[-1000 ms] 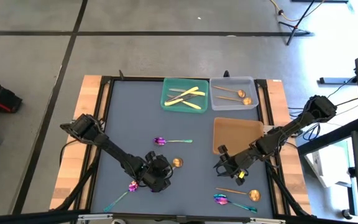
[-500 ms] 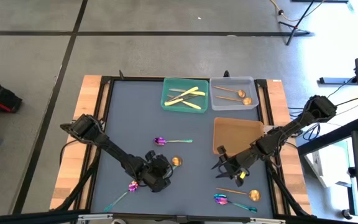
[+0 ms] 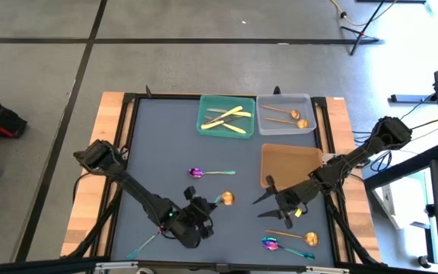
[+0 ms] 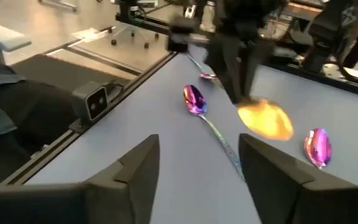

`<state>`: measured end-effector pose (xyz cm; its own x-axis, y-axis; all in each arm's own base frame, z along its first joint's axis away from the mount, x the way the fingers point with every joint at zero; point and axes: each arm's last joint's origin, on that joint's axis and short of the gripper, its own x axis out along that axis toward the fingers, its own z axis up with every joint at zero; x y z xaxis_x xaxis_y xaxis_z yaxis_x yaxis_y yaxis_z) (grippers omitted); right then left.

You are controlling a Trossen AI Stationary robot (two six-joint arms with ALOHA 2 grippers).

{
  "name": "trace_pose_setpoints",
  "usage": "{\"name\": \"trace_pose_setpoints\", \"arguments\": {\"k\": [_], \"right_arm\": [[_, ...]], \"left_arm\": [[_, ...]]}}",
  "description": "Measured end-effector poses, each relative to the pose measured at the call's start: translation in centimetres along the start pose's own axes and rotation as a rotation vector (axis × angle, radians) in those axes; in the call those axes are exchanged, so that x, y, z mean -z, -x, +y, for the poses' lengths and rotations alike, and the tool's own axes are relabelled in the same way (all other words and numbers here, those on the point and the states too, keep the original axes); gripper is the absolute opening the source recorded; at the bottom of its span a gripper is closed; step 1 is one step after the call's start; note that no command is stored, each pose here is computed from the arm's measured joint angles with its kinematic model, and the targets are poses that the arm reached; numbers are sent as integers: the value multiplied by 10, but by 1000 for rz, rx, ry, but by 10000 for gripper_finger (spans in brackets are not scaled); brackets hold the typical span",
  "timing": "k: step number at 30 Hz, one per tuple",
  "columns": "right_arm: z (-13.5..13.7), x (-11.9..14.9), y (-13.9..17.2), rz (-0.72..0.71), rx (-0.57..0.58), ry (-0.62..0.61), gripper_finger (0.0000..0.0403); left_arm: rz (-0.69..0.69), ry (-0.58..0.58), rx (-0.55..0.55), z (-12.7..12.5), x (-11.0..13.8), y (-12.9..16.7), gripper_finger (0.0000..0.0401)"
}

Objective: Sort silverware by color (type)
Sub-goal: Put the gold spoon into the transparent bin

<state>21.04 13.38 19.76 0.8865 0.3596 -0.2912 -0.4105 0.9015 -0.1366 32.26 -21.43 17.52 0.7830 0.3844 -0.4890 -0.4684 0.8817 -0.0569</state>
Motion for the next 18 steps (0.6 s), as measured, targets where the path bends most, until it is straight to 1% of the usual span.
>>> {"name": "trace_pose_setpoints", "arguments": {"k": [4, 7, 10, 14, 18], "right_arm": [[-2, 3, -2, 23, 82, -3, 259], [-3, 6, -5, 38, 152, 13, 284], [-4, 4, -7, 12, 191, 30, 292], [-4, 1, -9, -41, 196, 38, 293], [-3, 2, -13, -49, 198, 51, 294]], "left_arm": [[-68, 16, 44, -11, -1, 7, 21], [-106, 8, 79, -19, -1, 8, 22], [-143, -8, 108, -25, -1, 6, 22], [-195, -33, 143, -33, -1, 3, 23], [-242, -64, 173, -39, 0, 0, 22]]}}
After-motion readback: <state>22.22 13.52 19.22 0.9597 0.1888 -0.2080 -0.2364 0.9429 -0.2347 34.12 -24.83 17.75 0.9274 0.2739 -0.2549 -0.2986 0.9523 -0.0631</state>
